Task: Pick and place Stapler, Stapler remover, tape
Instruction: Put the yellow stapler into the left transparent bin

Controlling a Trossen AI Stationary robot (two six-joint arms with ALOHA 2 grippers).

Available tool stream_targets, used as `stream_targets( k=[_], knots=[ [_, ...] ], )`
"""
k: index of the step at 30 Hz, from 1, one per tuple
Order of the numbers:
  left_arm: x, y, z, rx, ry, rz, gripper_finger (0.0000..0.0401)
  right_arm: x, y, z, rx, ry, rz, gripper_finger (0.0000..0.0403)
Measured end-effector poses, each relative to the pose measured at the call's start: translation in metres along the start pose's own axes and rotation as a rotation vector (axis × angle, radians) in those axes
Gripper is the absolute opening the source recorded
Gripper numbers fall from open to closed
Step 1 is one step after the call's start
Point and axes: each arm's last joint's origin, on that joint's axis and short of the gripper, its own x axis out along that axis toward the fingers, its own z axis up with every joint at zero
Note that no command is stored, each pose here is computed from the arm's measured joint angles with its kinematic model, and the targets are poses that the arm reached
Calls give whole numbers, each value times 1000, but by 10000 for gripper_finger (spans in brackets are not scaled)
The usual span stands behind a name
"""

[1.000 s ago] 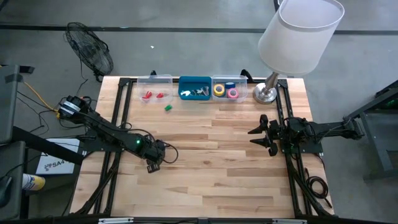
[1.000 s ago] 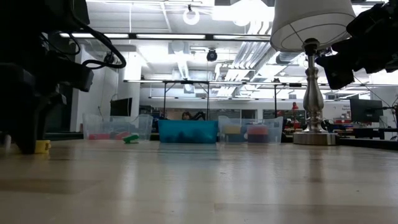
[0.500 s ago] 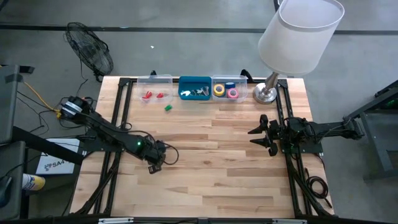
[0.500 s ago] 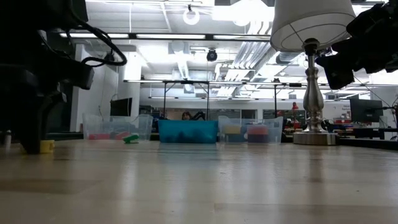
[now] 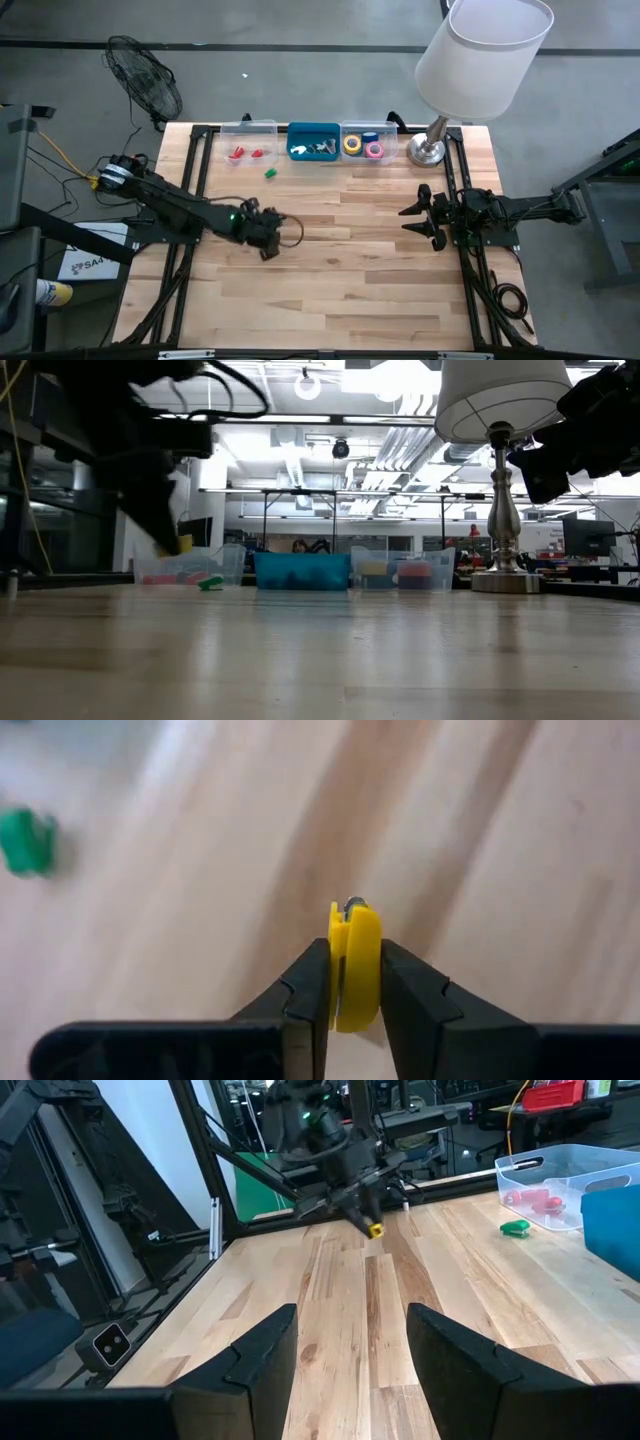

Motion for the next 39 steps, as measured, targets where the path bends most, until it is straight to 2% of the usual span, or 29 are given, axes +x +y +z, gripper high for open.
stream_targets(
  k=[9, 15, 20, 26, 32, 39],
  knots=[
    [4, 43, 55, 112, -21, 57, 65, 0, 0, 0, 0, 0, 0, 181],
    [0, 85, 88, 177, 3, 125, 65, 0, 0, 0, 0, 0, 0, 181],
    [-3, 124, 105, 175, 30, 190, 65, 0, 0, 0, 0, 0, 0, 181],
    [0, 170, 111, 113, 63, 236, 65, 0, 0, 0, 0, -1, 0, 181],
    [3, 213, 106, -7, 98, 271, 65, 0, 0, 0, 0, 0, 0, 181],
    [3, 252, 97, -130, 129, 329, 65, 0, 0, 0, 0, 0, 0, 181]
  ],
)
